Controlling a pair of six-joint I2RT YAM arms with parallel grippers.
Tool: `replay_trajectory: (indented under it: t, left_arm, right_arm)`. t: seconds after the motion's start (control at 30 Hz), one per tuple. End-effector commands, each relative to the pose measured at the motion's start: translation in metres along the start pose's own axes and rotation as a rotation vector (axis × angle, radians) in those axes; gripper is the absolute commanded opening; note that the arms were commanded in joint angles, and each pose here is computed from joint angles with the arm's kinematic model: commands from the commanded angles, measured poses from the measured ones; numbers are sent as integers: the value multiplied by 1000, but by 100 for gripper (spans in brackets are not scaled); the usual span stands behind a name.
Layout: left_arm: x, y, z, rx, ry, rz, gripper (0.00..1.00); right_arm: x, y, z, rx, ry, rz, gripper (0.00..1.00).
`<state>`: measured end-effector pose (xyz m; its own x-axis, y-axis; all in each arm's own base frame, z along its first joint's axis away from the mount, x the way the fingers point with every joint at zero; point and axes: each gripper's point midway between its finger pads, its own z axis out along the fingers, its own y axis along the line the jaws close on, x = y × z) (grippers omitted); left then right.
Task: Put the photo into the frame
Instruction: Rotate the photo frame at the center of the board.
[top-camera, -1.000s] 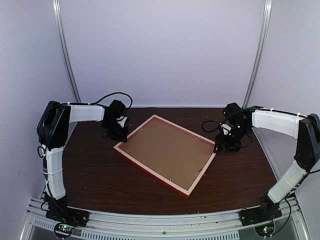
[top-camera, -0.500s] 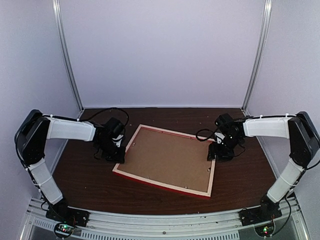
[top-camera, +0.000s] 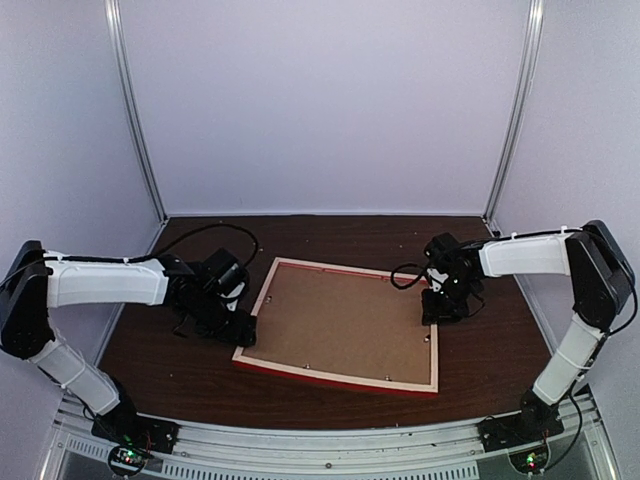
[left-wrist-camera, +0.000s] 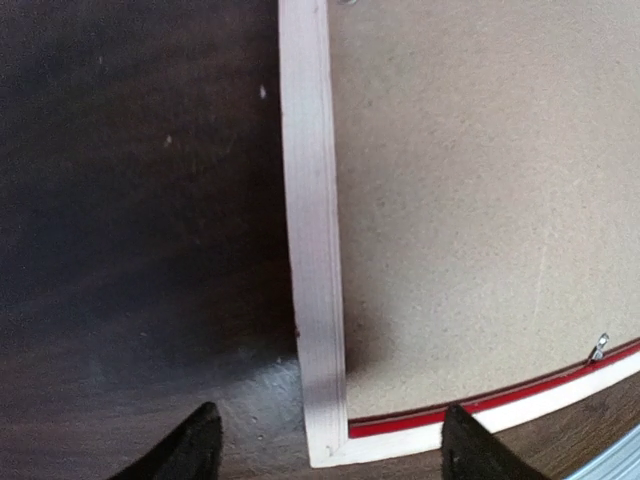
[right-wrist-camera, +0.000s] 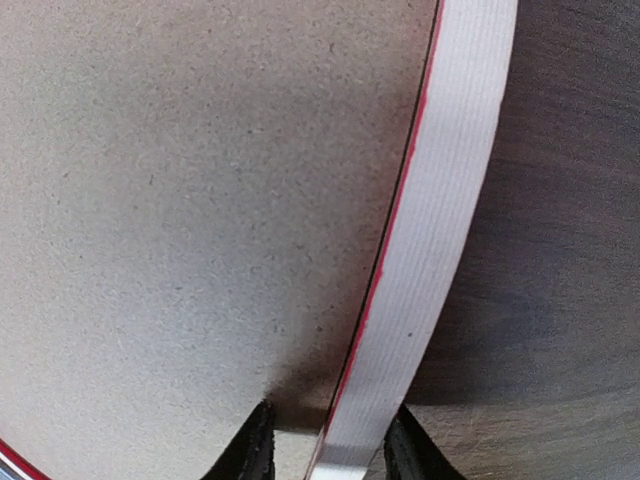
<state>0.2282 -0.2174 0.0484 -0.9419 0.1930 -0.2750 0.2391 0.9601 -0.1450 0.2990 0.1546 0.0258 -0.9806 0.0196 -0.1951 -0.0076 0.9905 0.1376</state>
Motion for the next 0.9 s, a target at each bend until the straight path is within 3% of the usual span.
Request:
replay_trajectory:
  t: [0.0, 0.27, 0.67, 0.87]
  left_arm:
    - [-31, 3, -23, -51, -100, 58, 84]
    - [-73, 2, -15, -6, -80, 104, 89]
    - [-106, -12, 22, 103, 5, 60, 92]
    - [-107, -10, 36, 83, 32, 34, 78]
  right_arm:
    - [3, -24, 3, 129, -4, -74, 32]
    - [5, -25, 0, 128, -1, -150, 15]
    - [2, -10, -7, 43, -25, -90, 13]
    - [1, -4, -7, 13, -30, -71, 13]
